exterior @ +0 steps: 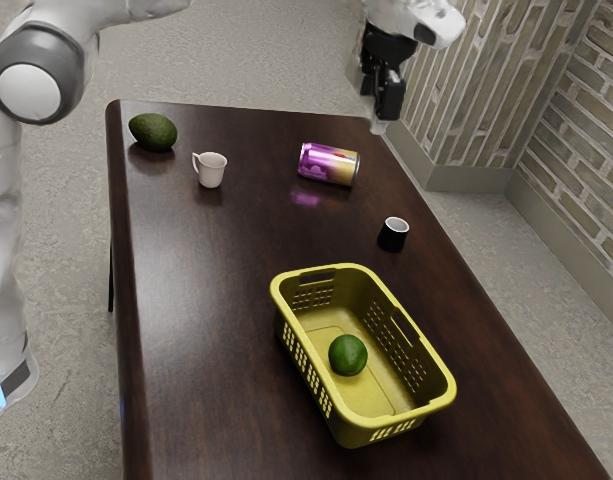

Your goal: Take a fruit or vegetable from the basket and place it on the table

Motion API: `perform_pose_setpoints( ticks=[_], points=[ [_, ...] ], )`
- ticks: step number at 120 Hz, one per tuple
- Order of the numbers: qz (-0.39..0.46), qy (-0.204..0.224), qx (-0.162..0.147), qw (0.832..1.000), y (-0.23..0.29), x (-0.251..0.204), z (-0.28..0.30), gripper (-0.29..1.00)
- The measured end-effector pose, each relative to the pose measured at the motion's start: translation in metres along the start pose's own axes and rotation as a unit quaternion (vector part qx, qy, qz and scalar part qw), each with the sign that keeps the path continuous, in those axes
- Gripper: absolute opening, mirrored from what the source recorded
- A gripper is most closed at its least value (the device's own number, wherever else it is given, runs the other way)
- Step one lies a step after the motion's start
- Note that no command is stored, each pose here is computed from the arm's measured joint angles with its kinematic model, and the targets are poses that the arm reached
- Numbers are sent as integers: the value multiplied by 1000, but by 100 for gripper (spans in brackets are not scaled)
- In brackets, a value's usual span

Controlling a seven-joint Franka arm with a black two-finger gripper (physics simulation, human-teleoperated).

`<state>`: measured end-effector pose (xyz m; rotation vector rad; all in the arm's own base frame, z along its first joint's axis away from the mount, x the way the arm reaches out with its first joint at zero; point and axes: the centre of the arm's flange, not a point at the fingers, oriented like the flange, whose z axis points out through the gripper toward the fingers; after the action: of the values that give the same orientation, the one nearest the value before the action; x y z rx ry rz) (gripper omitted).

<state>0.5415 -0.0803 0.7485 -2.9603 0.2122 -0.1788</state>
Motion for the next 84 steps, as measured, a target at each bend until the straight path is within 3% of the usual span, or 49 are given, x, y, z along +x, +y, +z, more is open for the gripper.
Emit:
perform_pose_setpoints(
  ticks=[10,43,58,84],
  points=[
    [45,-23,2,999,50,13,25,70],
    [48,-79,-20,996,62,33,87,70],
    [77,-93,-49,992,108,36,108,70],
    [18,-114,-94,989,123,50,165,70]
  ],
)
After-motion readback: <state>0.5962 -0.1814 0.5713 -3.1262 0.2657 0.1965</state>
